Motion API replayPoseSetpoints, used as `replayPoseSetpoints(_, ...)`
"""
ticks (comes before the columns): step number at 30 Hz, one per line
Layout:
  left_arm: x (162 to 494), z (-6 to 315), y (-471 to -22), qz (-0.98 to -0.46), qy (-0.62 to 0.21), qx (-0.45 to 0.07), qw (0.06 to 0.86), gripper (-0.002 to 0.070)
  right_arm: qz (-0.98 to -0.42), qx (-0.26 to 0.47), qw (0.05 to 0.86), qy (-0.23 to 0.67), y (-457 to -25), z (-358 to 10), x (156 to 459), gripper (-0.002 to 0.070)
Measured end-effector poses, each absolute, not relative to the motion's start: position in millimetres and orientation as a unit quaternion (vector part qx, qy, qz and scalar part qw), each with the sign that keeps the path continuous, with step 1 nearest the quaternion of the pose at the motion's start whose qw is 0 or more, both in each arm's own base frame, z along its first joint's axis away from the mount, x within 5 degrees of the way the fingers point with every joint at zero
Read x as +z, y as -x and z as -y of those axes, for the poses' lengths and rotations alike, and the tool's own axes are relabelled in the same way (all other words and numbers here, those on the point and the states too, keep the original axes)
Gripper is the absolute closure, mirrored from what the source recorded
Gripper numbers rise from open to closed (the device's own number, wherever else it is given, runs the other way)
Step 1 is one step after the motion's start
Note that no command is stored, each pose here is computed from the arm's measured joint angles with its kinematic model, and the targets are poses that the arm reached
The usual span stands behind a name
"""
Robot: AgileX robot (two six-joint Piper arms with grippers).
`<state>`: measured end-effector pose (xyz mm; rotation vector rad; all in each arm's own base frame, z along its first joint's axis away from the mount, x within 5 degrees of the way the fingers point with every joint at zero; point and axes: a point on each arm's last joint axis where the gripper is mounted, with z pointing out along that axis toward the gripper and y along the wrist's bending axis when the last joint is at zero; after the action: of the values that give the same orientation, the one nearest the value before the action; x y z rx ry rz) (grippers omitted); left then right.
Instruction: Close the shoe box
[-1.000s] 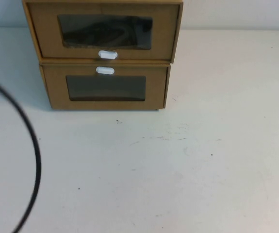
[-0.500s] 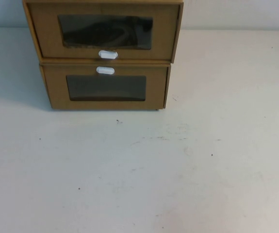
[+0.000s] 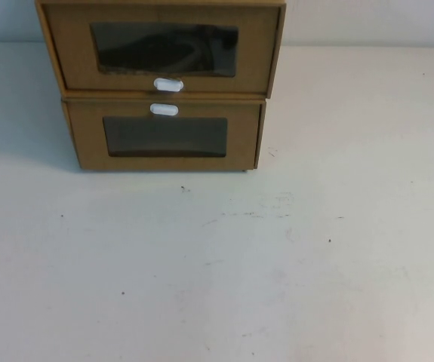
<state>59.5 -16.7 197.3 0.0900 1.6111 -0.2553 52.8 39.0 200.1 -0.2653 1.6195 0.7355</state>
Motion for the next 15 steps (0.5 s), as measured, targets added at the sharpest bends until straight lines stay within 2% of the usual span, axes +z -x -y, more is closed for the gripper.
replayPoseSetpoints(8,197.6,16.5,-59.6,-0.718,-0.034,-0.118,0.685,0.0677,-0.745,0.304,0.580,0.126,-51.4,-39.4,188.6,0.0687)
replayPoseSetpoints(15,197.3,16.5,-59.6,-0.718,-0.034,-0.118,0.685,0.0677,-0.758,0.299,0.565,0.129,-50.7,-39.4,185.0,0.0687)
